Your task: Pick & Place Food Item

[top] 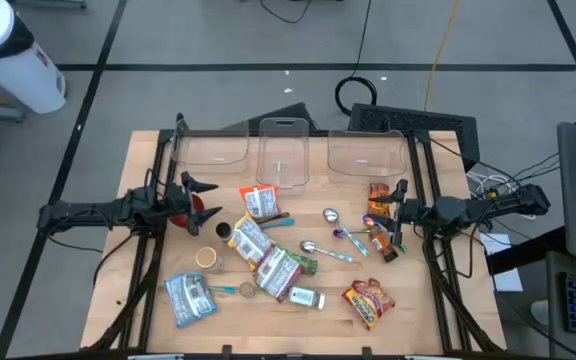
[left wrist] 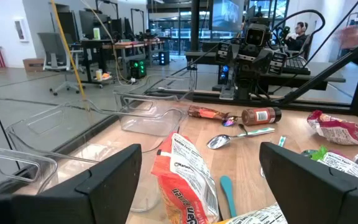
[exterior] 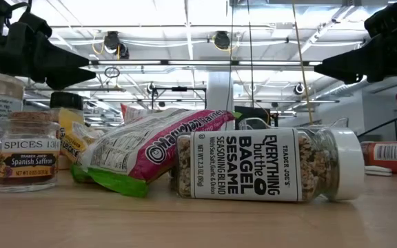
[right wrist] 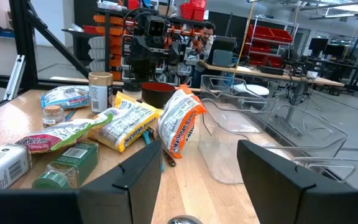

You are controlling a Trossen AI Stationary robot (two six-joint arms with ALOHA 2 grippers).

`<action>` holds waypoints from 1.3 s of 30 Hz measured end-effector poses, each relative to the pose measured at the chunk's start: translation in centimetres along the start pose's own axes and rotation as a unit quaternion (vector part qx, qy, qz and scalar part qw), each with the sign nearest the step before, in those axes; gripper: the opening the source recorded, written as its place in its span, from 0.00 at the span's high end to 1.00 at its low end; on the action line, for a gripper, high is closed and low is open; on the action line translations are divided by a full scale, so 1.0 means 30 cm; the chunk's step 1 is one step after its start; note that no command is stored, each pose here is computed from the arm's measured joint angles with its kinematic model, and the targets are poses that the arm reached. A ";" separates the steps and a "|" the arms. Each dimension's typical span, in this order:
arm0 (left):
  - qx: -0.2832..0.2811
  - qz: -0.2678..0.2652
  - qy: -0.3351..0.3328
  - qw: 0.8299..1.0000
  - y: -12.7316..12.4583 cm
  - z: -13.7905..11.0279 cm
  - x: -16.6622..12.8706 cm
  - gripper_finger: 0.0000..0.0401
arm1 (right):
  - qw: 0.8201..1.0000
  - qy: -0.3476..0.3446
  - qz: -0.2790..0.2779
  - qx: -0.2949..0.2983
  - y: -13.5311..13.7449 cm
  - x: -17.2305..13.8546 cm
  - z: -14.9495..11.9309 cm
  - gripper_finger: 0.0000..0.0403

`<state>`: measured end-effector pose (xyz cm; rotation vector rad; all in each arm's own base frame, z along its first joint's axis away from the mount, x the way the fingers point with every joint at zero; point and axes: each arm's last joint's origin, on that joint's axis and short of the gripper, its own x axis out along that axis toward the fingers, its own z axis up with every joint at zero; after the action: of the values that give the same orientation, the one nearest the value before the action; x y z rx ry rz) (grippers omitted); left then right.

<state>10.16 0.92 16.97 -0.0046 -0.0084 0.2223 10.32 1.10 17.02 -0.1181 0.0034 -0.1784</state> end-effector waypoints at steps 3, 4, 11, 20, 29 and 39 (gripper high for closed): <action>0.000 0.000 0.000 1.000 0.000 0.000 0.000 0.16 | 1.000 0.000 0.000 0.000 0.000 0.000 0.000 0.50; 0.000 0.000 0.000 1.000 0.000 0.000 0.000 0.16 | 1.000 0.000 0.000 0.000 0.000 0.000 0.000 0.50; 0.000 0.000 0.000 1.000 0.000 0.000 0.000 0.16 | 1.000 0.000 0.000 0.000 0.000 0.000 0.000 0.50; 0.000 0.000 0.000 1.000 0.000 0.000 0.000 0.16 | 1.000 0.000 0.000 0.000 0.000 0.000 0.000 0.50; 0.000 0.000 0.000 1.000 0.000 0.000 0.000 0.16 | 1.000 -0.007 -0.001 0.003 -0.001 0.000 0.005 0.50; 0.006 0.000 -0.003 1.000 0.000 0.002 0.000 0.16 | 0.999 -0.007 0.000 0.032 -0.001 0.000 0.005 0.50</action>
<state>10.16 0.92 17.03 0.0071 -0.0134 0.2225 10.32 1.10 17.16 -0.0551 -0.0161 -0.1784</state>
